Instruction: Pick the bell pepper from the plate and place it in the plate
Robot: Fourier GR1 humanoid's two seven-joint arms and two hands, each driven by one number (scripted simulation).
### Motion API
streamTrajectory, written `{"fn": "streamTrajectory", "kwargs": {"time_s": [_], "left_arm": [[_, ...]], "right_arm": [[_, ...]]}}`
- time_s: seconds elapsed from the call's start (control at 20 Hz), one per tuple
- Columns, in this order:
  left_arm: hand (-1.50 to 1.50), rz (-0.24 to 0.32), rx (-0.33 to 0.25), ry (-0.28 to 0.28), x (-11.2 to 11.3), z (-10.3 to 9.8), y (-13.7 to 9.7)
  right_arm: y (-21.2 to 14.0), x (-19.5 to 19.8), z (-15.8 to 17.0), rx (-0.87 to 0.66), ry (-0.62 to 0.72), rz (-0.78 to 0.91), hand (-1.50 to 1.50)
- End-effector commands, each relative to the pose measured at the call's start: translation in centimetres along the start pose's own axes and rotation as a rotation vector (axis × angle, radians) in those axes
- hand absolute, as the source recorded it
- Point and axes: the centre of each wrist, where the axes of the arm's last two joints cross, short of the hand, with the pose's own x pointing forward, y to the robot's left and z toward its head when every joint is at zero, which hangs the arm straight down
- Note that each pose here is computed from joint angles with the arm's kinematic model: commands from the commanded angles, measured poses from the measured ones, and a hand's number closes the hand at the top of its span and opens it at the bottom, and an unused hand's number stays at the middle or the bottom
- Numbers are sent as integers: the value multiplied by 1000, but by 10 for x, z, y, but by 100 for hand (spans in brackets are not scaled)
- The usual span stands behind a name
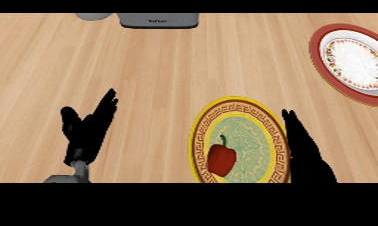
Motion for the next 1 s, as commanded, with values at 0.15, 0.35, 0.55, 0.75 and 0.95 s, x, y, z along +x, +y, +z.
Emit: {"fn": "streamTrajectory", "kwargs": {"time_s": [0.15,0.35,0.55,0.75,0.95], "left_arm": [[0,0,17,23,-16,4,10],[0,20,-22,31,-15,-1,7],[0,10,3,13,-8,10,8],[0,-3,6,22,-3,-1,-9],[0,15,17,28,-6,12,-19]], "right_arm": [[41,37,3,87,109,32,-150],[56,38,1,118,114,38,-150],[67,44,9,120,111,23,-150],[79,39,-10,102,138,126,-150],[81,41,-21,89,186,155,-150]]}}
